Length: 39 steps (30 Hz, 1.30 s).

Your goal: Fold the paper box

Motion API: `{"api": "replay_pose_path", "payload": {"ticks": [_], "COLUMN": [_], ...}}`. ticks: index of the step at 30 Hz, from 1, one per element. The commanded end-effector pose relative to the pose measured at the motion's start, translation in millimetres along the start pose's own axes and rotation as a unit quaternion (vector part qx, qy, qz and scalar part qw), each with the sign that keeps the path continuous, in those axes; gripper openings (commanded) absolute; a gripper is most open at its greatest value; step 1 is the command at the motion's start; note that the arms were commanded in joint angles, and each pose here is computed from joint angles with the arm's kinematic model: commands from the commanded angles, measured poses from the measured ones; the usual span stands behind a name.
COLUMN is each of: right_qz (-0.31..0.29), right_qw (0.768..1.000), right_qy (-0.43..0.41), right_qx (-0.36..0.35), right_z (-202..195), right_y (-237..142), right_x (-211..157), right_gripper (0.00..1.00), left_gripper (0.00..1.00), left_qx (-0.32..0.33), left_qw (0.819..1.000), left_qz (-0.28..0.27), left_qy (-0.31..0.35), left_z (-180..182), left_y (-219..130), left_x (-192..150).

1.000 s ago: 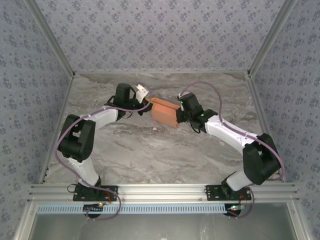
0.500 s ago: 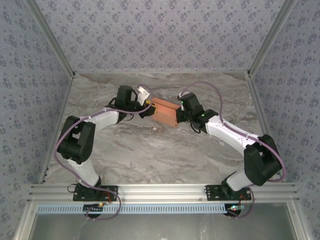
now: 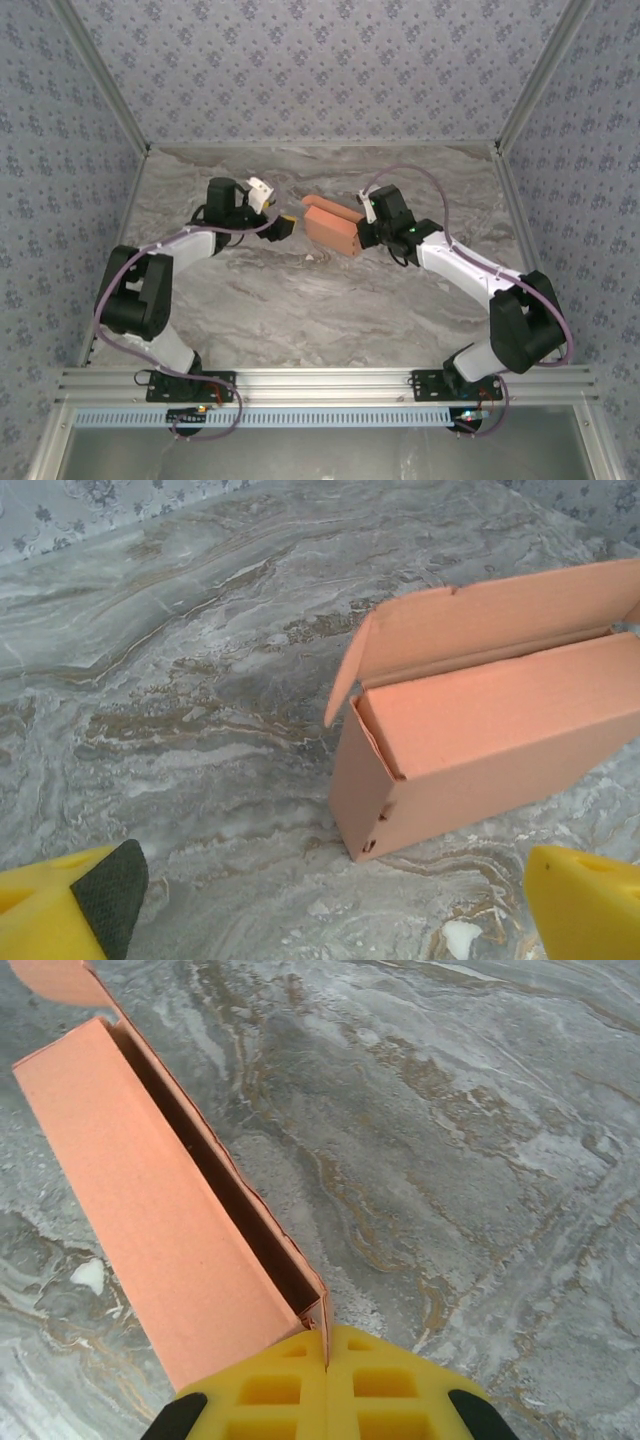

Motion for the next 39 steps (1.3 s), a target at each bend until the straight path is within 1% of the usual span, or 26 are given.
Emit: {"api": "replay_pose_path", "payload": {"ticks": [1, 4, 5, 7, 11, 13, 15, 17, 21, 25, 27, 28, 30, 36, 39], "right_qz": [-0.012, -0.011, -0.011, -0.009, -0.007, -0.007, -0.006, -0.007, -0.009, -0.007, -0.007, -0.007, -0.006, -0.005, -0.002], "right_qw": [0.998, 0.998, 0.998, 0.998, 0.999, 0.999, 0.999, 0.999, 0.999, 0.999, 0.999, 0.999, 0.999, 0.999, 0.999], "right_qy": [-0.026, -0.027, -0.029, -0.03, -0.029, -0.026, -0.023, -0.022, -0.022, -0.023, -0.024, -0.023, -0.023, -0.019, 0.004], "right_qx": [0.047, 0.052, 0.053, 0.054, 0.046, 0.046, 0.044, 0.043, 0.037, 0.038, 0.041, 0.042, 0.041, 0.042, 0.036], "right_z": [9.6, 11.8, 12.5, 13.5, 12.1, 12.2, 12.1, 12.4, 12.5, 12.8, 13.8, 13.9, 14.1, 15.3, 15.7], "right_y": [-5.3, -5.2, -5.2, -5.3, -5.0, -4.9, -4.1, -3.7, -4.2, -3.4, -3.8, -3.6, -3.7, -4.3, -4.0], "right_x": [8.8, 10.0, 9.7, 9.8, 9.4, 9.5, 9.3, 10.1, 12.4, 12.6, 13.3, 13.5, 13.5, 12.1, 12.8], "right_gripper": [0.0, 0.0, 0.0, 0.0, 0.0, 0.0, 0.0, 0.0, 0.0, 0.0, 0.0, 0.0, 0.0, 0.0, 0.0], "left_gripper": [0.82, 0.66, 0.64, 0.62, 0.45, 0.39, 0.27, 0.26, 0.32, 0.3, 0.27, 0.19, 0.0, 0.0, 0.0], "left_qx": [-0.04, -0.055, -0.061, -0.069, -0.086, -0.088, -0.092, -0.098, -0.103, -0.108, -0.115, -0.119, -0.126, -0.127, -0.111], "left_qw": [0.998, 0.998, 0.997, 0.997, 0.996, 0.996, 0.996, 0.995, 0.995, 0.994, 0.993, 0.993, 0.992, 0.992, 0.994], "left_qz": [-0.031, -0.036, -0.034, -0.029, -0.021, -0.018, -0.013, -0.008, -0.004, 0.006, 0.009, 0.009, 0.01, 0.003, 0.01], "left_qy": [0.026, 0.016, 0.013, 0.009, 0.002, 0.005, 0.001, -0.002, -0.006, -0.003, 0.002, 0.004, 0.004, 0.005, -0.004], "left_z": [-2.1, -3.8, -4.3, -4.6, -5.8, -8.1, -10.3, -12.8, -17.7, -18.2, -18.3, -18.2, -17.8, -20.1, -21.5], "left_y": [7.6, 15.6, 18.5, 23.7, 30.1, 32.1, 33.6, 34.8, 34.0, 34.7, 36.7, 37.5, 39.6, 37.8, 37.6], "left_x": [14.2, 17.2, 17.8, 18.2, 19.0, 18.8, 17.5, 16.3, 13.1, 8.1, 7.5, 7.6, 8.1, 13.4, 14.6]}}
Point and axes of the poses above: each hand's point on the last joint's axis, 136 mm out from that joint toward the fingers, its own y axis out along the fingers, its own z axis along the line the jaws close on, x = y × z, the point moved 5 cm from there along -y, back along the fingers, and after that the axes turned 11 degrees about y, right-handed, at the moved point
